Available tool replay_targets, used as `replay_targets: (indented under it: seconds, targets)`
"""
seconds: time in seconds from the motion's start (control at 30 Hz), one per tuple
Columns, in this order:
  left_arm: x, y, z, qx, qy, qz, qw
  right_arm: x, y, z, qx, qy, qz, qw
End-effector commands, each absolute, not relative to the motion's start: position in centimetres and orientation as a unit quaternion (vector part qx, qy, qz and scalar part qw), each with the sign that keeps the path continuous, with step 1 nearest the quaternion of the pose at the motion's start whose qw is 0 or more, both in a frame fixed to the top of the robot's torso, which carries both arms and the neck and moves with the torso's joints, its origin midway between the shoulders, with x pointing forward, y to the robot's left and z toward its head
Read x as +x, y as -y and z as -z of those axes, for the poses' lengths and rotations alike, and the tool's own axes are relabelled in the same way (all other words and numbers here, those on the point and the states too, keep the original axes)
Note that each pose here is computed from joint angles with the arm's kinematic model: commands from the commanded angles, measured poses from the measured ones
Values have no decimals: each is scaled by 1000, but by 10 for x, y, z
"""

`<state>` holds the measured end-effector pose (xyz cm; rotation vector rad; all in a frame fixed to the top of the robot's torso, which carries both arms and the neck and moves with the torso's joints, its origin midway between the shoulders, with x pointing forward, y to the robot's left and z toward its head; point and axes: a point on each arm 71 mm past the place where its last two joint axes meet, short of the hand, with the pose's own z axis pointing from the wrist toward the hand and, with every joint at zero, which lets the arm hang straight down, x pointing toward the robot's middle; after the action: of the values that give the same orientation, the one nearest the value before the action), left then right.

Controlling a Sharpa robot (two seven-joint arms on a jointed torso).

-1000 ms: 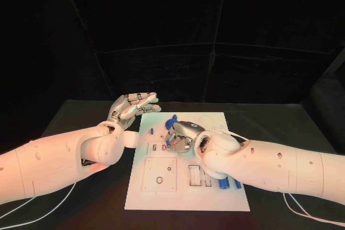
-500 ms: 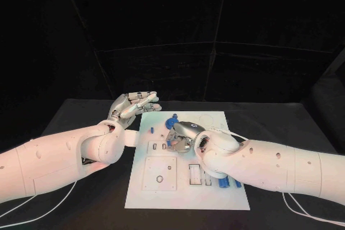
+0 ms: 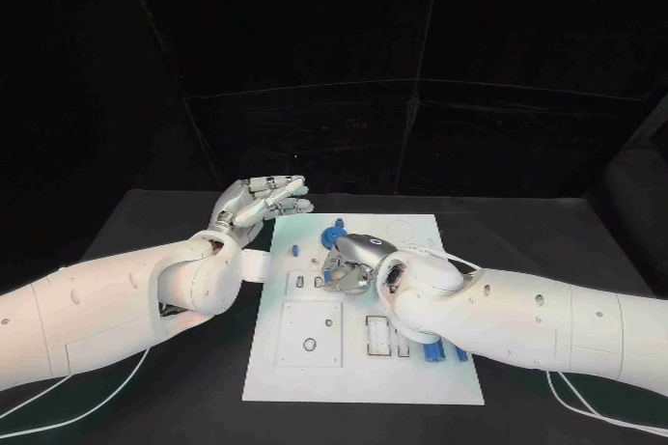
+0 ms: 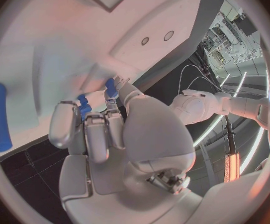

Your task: Assemble the parts on the task board

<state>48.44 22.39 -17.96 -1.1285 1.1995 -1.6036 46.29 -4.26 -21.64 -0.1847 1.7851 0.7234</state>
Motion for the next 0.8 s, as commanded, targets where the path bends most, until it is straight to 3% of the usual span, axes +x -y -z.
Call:
replay_targets:
  seconds: [0.03,0.8]
  targets:
    - [484,-223,178,-442,-476,643,406,461,44,223,-88,-774,-293,554]
    - [484,-223,178,-442,-477,643,405,461,46,223,-83,-776,-279,559]
